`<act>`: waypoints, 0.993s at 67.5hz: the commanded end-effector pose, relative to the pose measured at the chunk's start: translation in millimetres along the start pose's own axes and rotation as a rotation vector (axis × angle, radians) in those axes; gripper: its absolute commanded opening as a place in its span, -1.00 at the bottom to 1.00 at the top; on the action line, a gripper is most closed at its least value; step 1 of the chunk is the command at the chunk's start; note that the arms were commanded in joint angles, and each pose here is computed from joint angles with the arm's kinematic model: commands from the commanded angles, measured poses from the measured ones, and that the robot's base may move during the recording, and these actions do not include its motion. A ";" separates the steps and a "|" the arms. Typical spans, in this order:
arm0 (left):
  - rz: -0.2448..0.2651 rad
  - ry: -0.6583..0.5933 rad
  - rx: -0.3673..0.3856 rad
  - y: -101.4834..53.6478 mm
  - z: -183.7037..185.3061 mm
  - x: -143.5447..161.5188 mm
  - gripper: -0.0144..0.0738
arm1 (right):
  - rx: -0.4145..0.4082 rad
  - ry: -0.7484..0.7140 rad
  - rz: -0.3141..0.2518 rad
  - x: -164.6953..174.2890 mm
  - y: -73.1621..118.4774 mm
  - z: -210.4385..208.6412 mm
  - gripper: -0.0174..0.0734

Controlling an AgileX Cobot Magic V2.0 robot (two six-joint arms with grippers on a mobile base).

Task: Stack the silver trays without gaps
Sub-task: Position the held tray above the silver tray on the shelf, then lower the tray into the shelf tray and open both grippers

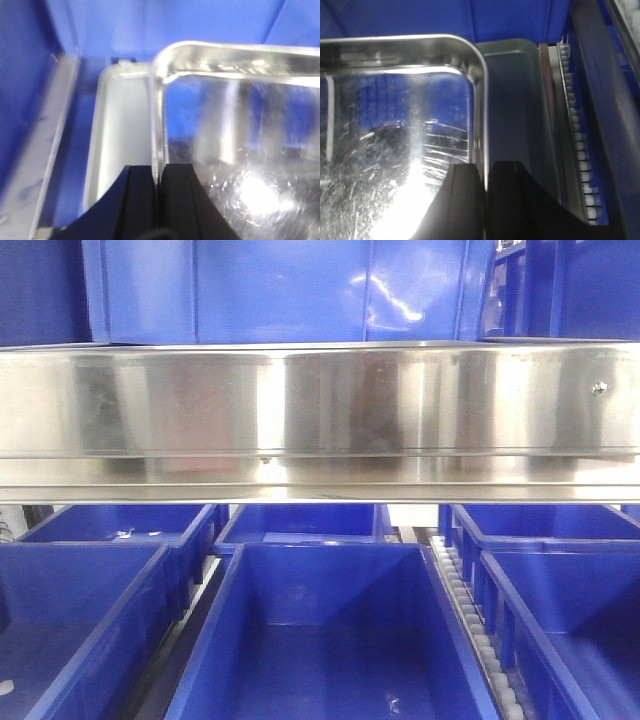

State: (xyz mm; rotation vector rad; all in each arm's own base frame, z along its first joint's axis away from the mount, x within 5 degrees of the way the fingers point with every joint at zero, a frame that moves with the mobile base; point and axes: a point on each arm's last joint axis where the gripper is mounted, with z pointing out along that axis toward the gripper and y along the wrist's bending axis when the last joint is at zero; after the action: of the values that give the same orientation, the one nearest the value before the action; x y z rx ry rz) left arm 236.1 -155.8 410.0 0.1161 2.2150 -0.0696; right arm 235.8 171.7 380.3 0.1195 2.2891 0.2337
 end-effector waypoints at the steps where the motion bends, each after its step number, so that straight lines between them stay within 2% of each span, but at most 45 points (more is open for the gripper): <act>1: -0.030 0.012 0.154 -15.8 12.8 -7.9 -0.71 | -0.133 -0.068 -0.005 -22.3 15.0 7.0 -0.63; 15: -0.080 0.065 0.177 -13.3 52.9 -22.1 -0.71 | -0.109 0.020 0.013 -36.0 15.5 50.3 -0.63; 25: -0.117 0.146 0.184 -5.2 87.3 -21.1 -0.71 | -0.055 0.077 0.003 -29.2 13.8 83.9 -0.63; 31: -0.131 0.181 0.165 0.6 104.9 -17.5 -0.71 | -0.053 0.090 -0.021 -25.1 16.4 95.9 -0.63; 36: -0.136 0.209 0.144 4.0 116.2 -14.0 -0.71 | -0.065 0.083 -0.040 -24.4 18.2 102.2 -0.63; 44: -0.140 0.231 0.127 6.5 128.1 -10.4 -0.71 | -0.054 0.089 -0.032 -23.6 14.7 116.3 -0.63; 67: -0.129 0.236 0.117 6.2 133.8 -8.5 -0.71 | -0.049 0.078 -0.025 -26.1 10.4 122.6 -0.63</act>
State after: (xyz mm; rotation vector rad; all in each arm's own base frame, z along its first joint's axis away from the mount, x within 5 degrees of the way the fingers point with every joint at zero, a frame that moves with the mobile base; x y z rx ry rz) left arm 348.0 -149.9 329.7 0.0480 2.5008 -0.1463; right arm 341.8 181.0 307.0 0.0888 2.4640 0.1383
